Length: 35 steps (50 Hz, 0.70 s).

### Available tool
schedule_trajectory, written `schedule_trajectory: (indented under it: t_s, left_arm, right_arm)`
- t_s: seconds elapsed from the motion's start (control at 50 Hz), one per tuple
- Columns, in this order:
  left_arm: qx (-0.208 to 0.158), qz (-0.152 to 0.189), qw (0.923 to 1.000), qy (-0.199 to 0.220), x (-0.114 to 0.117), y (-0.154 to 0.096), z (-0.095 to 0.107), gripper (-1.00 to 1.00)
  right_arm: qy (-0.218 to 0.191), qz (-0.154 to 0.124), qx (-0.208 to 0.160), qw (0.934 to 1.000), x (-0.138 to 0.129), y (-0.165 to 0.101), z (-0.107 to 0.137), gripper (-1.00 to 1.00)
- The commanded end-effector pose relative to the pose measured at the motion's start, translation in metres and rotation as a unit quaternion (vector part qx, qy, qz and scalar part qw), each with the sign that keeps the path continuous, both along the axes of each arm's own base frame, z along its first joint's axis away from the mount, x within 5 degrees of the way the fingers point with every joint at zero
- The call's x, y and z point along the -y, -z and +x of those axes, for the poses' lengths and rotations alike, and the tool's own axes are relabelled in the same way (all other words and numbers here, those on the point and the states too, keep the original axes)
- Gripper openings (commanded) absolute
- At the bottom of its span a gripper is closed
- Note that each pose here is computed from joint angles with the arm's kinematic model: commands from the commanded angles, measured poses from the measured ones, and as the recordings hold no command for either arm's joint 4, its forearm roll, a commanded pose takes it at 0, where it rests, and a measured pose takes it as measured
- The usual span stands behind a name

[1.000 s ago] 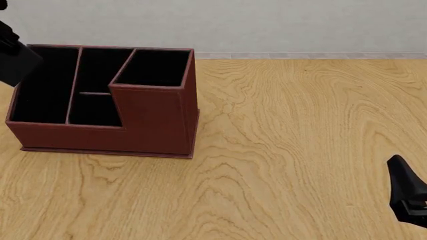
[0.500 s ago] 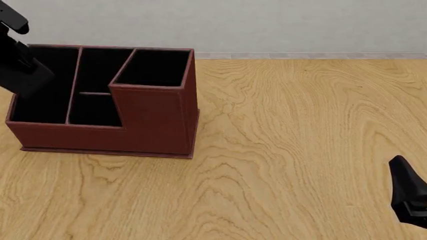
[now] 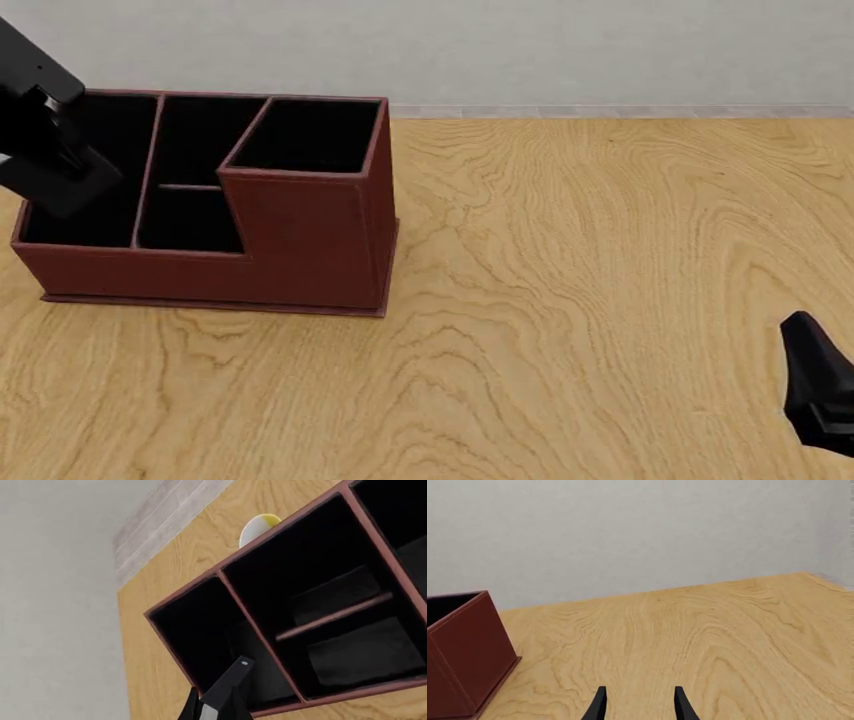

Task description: Pick up the book and place it in the left compartment of the caddy.

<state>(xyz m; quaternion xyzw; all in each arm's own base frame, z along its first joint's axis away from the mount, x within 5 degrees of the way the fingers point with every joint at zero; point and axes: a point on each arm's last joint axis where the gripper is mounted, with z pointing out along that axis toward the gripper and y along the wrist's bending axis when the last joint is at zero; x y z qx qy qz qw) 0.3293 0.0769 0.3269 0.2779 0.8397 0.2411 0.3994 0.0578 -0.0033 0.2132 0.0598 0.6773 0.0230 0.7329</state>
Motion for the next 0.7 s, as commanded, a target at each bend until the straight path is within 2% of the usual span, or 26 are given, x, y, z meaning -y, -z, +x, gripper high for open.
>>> schedule_trajectory:
  t_s: [0.02,0.22,0.7]
  left_arm:
    - [-0.004,0.022,0.9997,0.01,-0.003,0.007,0.006,-1.0]
    - [-0.019,0.016,0.9996,0.013,-0.001,0.01,0.012,-1.0]
    - [-0.019,0.024,0.9993,0.019,-0.003,0.015,0.022,-1.0]
  right_arm:
    - [0.001,0.001,0.0,1.0,0.0,0.0,0.0,1.0]
    - [0.001,0.0,0.0,1.0,0.0,0.0,0.0,1.0]
    - [0.0,-0.003,-0.002,1.0,0.0,0.0,0.001,1.0]
